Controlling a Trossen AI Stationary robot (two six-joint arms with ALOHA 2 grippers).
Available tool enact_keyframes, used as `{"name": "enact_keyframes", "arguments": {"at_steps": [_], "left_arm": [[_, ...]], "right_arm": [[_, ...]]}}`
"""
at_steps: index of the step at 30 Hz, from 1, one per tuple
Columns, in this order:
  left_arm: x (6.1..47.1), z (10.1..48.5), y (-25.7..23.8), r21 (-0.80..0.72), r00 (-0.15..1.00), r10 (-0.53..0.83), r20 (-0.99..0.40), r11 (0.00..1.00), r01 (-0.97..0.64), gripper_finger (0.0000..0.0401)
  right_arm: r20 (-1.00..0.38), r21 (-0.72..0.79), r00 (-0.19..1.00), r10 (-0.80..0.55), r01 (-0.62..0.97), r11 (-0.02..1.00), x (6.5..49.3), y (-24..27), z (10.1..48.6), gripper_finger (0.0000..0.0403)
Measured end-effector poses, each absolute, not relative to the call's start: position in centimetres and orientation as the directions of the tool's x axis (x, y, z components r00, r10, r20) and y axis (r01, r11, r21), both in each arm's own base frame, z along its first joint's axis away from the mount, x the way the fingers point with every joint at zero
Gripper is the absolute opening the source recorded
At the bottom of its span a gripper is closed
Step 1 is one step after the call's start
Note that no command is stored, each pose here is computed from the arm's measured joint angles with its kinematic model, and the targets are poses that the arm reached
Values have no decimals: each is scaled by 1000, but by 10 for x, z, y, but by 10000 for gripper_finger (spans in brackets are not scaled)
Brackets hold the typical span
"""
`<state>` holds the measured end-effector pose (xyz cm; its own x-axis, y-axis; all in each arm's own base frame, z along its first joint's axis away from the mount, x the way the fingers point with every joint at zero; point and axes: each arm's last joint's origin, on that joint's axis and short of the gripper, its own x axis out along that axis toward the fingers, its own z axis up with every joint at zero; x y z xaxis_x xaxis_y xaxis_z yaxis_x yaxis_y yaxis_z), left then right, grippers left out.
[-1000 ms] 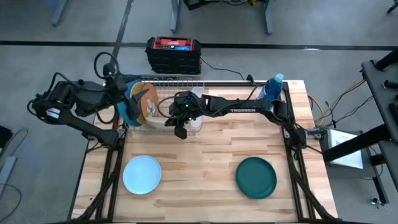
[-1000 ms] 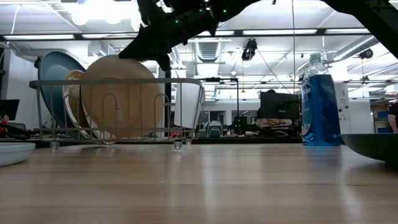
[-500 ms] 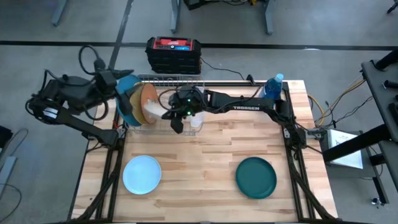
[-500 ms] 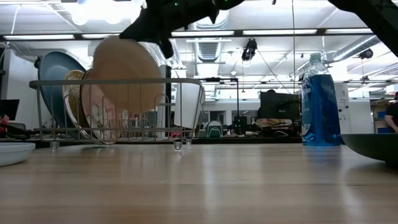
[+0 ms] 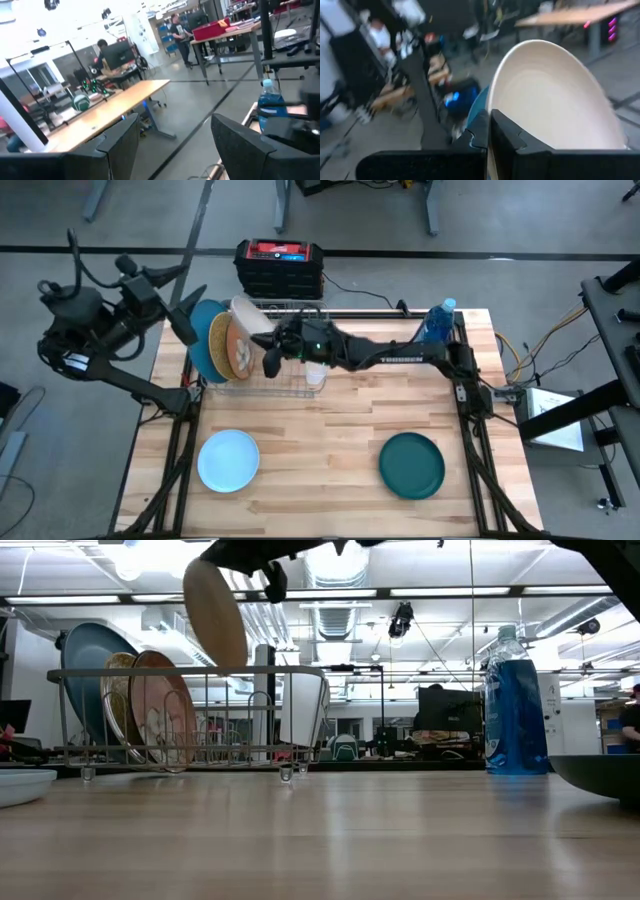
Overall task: Sort dishes
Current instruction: Put the gray plate in the dish rack
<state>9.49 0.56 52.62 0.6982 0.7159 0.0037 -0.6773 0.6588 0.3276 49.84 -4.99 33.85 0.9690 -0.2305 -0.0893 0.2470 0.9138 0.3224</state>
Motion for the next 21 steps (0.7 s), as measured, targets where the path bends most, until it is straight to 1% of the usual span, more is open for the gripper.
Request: {"name": "enact_keyframes", "arguments": {"at_steps": [2,4,9,13,15,18,21], "left_arm": [[92,528,6,327,698,716,15,656,-680,235],[90,528,7,324,698,716,19,657,-681,235],[86,529,7,335,700,714,25,654,-679,235],[85,529,7,358,701,713,27,648,-673,235],[86,529,7,359,701,713,26,648,-672,235],[86,529,7,366,701,713,26,646,-670,235],[86,529,7,367,701,713,26,646,-670,235]], "right_arm": [[-27,332,960,-277,270,904,501,-44,331,0],[64,367,945,-320,276,888,502,-39,322,0],[228,521,887,-402,238,820,504,-40,292,0],[270,611,848,-456,215,762,510,-42,255,0],[309,635,833,-459,178,751,514,-42,242,0],[382,671,804,-456,98,735,520,-41,231,0],[434,674,778,-454,54,737,528,-42,222,0]]}}
